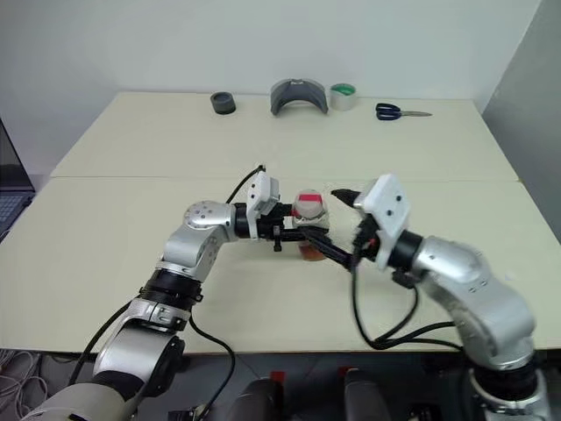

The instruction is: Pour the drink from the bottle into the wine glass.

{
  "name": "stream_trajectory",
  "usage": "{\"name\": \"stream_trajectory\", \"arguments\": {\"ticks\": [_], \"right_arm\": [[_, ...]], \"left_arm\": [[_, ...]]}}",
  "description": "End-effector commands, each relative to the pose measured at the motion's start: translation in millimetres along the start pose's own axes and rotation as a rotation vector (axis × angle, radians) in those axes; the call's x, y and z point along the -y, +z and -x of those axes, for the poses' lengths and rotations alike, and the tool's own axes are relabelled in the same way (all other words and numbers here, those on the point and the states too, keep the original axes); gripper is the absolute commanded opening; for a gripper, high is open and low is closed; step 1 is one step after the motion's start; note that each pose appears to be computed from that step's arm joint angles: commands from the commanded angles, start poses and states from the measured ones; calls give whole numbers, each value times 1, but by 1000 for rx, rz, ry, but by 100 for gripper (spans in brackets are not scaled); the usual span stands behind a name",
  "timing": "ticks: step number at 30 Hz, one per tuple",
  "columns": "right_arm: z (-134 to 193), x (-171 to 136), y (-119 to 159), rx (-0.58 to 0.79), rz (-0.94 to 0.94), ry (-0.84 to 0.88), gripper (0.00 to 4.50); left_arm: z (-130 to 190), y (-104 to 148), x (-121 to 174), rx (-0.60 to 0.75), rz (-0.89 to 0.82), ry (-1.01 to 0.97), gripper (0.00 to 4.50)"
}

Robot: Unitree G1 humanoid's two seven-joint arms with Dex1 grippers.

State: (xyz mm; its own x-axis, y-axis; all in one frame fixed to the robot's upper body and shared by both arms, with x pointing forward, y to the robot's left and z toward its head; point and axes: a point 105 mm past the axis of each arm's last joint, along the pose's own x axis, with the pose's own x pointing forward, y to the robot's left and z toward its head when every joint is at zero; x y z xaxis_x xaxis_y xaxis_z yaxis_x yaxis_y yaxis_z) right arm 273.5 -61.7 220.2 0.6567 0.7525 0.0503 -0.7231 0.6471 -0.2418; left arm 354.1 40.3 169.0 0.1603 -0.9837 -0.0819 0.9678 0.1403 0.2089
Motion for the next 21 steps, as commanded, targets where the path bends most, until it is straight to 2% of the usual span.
{"name": "stream_trajectory", "arguments": {"ticks": [1, 5, 13, 16, 21], "right_arm": [[-11, 5, 6, 32, 32, -154, 433], [-21, 6, 8, 62, 1, -252, 433], [-29, 11, 13, 84, -8, -293, 433], [-30, 11, 10, 67, -11, -277, 377], [-31, 6, 9, 62, -11, -239, 206]], "left_arm": [[-3, 21, -7, 44, -78, 6, 184], [-5, 22, -6, 46, -85, -7, 184], [-6, 20, -3, 44, -89, -15, 184], [-6, 20, -3, 43, -90, -13, 184], [-6, 20, -3, 44, -91, -11, 184]]}}
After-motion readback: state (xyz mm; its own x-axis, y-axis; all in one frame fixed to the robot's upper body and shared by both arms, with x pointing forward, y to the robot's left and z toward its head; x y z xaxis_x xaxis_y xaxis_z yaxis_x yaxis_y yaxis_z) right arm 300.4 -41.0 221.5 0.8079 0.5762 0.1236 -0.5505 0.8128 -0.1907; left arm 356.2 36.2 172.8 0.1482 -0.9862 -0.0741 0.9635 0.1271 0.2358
